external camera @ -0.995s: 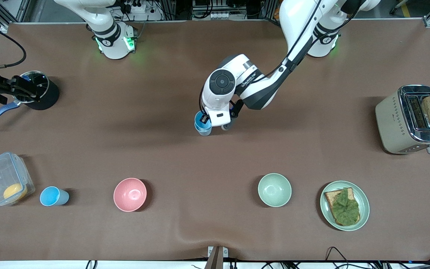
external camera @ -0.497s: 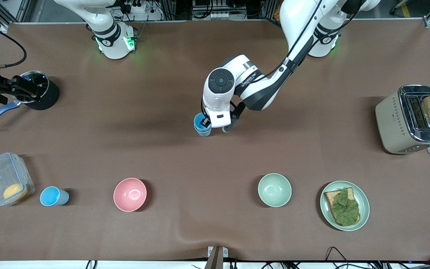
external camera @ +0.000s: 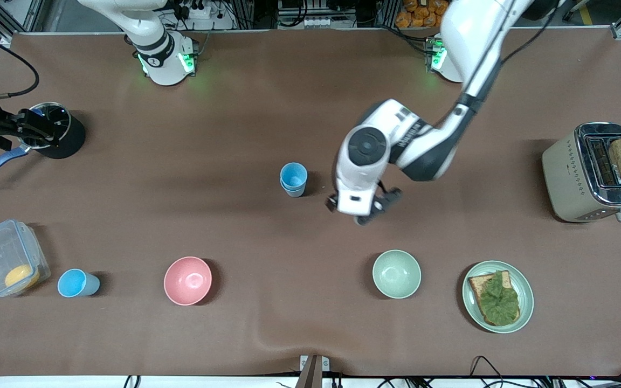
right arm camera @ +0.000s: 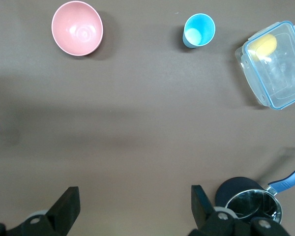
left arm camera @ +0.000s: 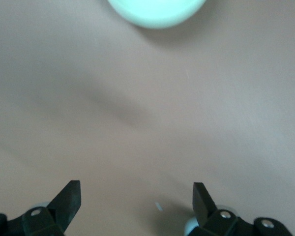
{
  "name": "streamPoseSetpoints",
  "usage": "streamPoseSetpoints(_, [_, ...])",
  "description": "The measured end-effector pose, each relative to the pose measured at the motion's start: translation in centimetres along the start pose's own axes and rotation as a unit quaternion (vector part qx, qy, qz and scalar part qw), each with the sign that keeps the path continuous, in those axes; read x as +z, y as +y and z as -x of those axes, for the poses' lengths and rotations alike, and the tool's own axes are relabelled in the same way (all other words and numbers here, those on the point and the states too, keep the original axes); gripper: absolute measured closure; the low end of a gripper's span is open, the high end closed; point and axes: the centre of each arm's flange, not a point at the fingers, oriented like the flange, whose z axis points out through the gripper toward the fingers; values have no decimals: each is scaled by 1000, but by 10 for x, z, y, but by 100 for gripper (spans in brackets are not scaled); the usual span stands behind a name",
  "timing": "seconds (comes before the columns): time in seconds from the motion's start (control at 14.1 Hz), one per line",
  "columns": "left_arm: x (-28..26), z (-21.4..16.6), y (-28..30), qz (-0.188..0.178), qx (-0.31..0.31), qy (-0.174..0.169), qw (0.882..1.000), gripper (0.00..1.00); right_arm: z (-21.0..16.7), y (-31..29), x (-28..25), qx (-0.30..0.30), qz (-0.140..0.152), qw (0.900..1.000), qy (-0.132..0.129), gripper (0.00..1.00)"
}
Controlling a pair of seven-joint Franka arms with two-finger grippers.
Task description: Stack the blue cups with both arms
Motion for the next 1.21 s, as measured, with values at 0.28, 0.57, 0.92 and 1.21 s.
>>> streamPoseSetpoints(0.28, [-9,-68,-33,-16,90,38,995,0,0,0,0,0,0,1000,0,0])
streamPoseSetpoints(0.57, [-38,-132,-77,-13,156,51,986,0,0,0,0,0,0,1000,0,0])
streamPoseSetpoints(0.92, [-81,-203,-141,-11,252,74,965,0,0,-1,0,0,-1,1000,-1,0])
streamPoseSetpoints(1.21, [-183,-177,-182,-44,262,89,960,0,0,-1,1,0,-2,1000,-1,0])
